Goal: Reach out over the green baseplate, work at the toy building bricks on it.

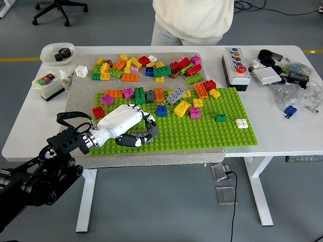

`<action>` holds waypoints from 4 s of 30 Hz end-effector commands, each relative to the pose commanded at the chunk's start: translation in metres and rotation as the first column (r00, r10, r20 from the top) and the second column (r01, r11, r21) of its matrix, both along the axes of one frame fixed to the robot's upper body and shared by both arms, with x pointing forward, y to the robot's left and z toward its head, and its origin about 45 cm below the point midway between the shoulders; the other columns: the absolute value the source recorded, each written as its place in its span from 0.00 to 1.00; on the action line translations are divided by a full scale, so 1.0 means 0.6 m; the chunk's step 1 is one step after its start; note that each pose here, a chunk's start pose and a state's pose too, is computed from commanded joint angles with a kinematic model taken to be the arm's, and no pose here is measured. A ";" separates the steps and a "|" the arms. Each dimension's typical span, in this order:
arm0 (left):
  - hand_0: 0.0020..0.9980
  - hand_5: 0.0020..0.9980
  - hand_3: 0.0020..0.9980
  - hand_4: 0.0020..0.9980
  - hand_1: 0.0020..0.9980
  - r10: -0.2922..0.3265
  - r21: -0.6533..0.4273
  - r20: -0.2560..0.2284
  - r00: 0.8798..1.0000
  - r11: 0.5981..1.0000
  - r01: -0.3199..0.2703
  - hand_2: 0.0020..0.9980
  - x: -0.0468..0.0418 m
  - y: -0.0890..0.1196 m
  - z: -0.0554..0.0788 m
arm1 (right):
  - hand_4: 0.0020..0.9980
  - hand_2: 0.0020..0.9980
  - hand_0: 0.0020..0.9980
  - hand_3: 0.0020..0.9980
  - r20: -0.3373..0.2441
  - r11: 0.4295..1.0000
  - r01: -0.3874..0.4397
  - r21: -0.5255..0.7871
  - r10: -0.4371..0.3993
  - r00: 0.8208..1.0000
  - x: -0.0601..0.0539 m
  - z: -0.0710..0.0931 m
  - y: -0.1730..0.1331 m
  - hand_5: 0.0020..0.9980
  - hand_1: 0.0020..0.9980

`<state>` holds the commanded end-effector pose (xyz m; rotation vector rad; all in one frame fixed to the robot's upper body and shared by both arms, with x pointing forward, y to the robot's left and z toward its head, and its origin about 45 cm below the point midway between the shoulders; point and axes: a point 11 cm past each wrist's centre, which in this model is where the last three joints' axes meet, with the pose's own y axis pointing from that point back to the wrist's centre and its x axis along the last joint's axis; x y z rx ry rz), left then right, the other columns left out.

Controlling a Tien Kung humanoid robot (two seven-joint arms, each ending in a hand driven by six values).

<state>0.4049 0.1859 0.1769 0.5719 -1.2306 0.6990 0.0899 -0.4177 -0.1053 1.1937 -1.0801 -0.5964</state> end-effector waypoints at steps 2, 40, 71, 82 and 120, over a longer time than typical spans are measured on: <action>0.68 0.19 0.53 0.37 0.61 -0.001 0.005 0.001 1.000 1.000 0.001 0.52 0.001 0.001 -0.002 | 0.74 0.63 0.74 0.53 -0.001 1.000 0.000 0.000 0.000 1.000 -0.001 0.000 0.000 0.51 0.61; 0.68 0.18 0.53 0.36 0.60 0.011 0.022 -0.004 1.000 1.000 -0.011 0.52 0.003 0.019 -0.012 | 0.74 0.63 0.74 0.53 -0.002 1.000 -0.007 0.000 0.007 1.000 0.000 0.000 0.000 0.51 0.61; 0.71 0.16 0.54 0.43 0.61 0.009 0.026 -0.013 1.000 1.000 -0.009 0.53 0.002 0.017 -0.017 | 0.75 0.63 0.74 0.53 0.002 1.000 -0.005 -0.001 0.005 1.000 0.004 0.001 0.000 0.51 0.61; 0.72 0.15 0.54 0.45 0.62 0.009 0.030 -0.013 1.000 1.000 -0.009 0.53 0.003 0.017 -0.018 | 0.75 0.63 0.74 0.53 0.003 1.000 -0.005 0.000 0.005 1.000 0.004 0.001 0.000 0.51 0.61; 0.77 0.16 0.55 0.58 0.65 0.012 0.032 -0.011 1.000 0.999 -0.012 0.54 0.004 0.020 -0.018 | 0.75 0.63 0.74 0.53 -0.001 1.000 -0.009 0.004 0.009 1.000 0.003 0.000 0.002 0.51 0.61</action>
